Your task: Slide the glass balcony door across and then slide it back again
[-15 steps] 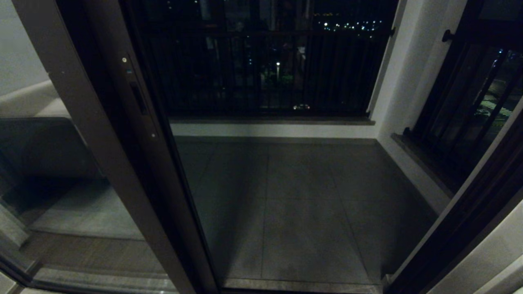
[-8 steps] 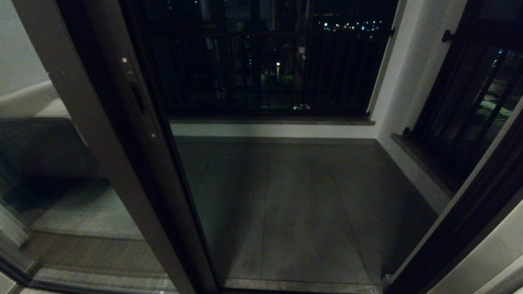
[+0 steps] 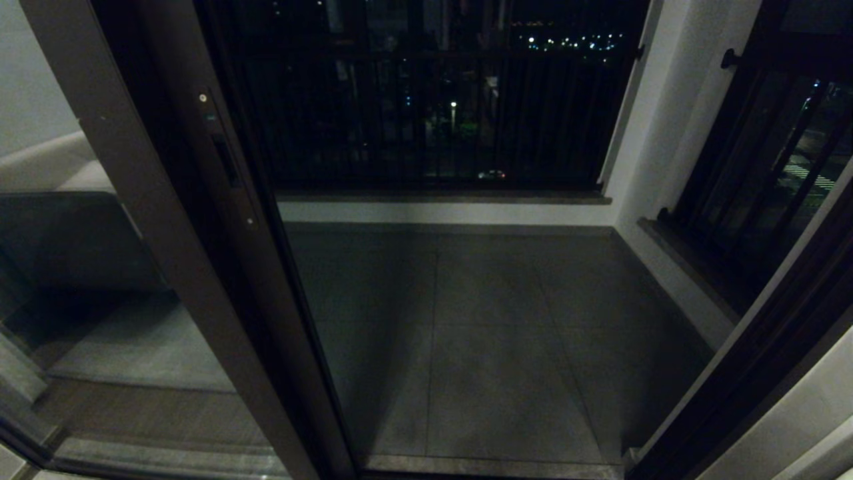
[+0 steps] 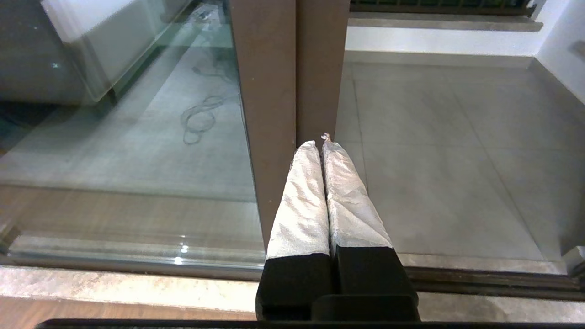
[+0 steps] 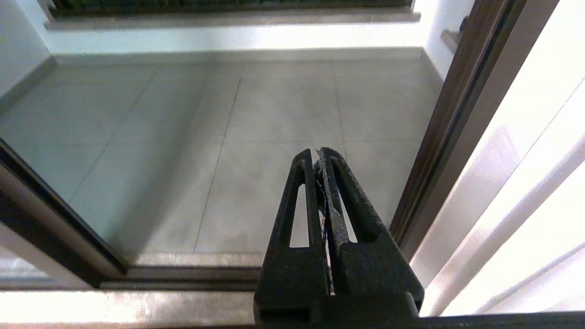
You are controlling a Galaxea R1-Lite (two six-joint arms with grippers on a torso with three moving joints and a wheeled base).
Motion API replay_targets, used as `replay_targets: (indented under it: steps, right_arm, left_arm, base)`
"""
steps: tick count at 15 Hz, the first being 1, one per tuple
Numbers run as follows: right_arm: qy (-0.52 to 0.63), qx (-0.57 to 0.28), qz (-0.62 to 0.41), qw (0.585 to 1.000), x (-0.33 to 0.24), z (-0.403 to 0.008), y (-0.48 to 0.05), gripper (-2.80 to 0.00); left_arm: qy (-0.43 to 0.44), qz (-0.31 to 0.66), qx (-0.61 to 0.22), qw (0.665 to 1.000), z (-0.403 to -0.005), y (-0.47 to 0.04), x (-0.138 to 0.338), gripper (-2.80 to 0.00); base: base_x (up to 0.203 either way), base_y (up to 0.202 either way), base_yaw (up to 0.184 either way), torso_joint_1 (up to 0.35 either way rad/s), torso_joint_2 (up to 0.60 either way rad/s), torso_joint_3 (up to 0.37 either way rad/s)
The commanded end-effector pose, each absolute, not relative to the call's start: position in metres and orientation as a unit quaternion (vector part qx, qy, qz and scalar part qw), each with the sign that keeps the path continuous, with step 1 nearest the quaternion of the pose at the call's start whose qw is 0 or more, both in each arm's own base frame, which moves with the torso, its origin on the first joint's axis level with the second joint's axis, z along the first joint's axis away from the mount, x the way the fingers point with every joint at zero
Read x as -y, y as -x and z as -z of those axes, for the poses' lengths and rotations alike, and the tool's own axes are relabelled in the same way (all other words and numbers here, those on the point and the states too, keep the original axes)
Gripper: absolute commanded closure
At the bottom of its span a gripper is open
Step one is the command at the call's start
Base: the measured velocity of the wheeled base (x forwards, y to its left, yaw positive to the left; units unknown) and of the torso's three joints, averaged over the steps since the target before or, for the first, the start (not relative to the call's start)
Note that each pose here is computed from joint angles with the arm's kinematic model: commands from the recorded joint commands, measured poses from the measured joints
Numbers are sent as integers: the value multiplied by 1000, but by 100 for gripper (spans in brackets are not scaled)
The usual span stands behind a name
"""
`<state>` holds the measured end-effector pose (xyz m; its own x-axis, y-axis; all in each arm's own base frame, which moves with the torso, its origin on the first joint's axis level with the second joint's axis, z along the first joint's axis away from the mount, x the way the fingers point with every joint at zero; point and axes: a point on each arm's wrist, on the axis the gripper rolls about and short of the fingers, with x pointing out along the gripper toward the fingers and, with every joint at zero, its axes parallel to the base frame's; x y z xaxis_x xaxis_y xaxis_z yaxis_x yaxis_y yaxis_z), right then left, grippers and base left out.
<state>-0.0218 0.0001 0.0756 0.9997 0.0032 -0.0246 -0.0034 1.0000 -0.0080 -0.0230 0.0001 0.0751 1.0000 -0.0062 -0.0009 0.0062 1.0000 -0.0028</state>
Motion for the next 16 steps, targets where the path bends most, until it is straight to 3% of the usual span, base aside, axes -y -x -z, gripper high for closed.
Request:
replay_targets:
  steps: [1, 16]
  right_arm:
    - [3, -22, 1, 1000, 0, -76, 20, 0]
    - [-1, -2, 5, 1000, 0, -75, 23, 0]
  left_arm:
    - [2, 3, -2, 1000, -75, 23, 0, 0]
    - [2, 3, -2, 1000, -75, 23, 0, 0]
  base:
    - [0, 0, 0, 0, 0, 0]
    - [0, 0, 0, 0, 0, 0]
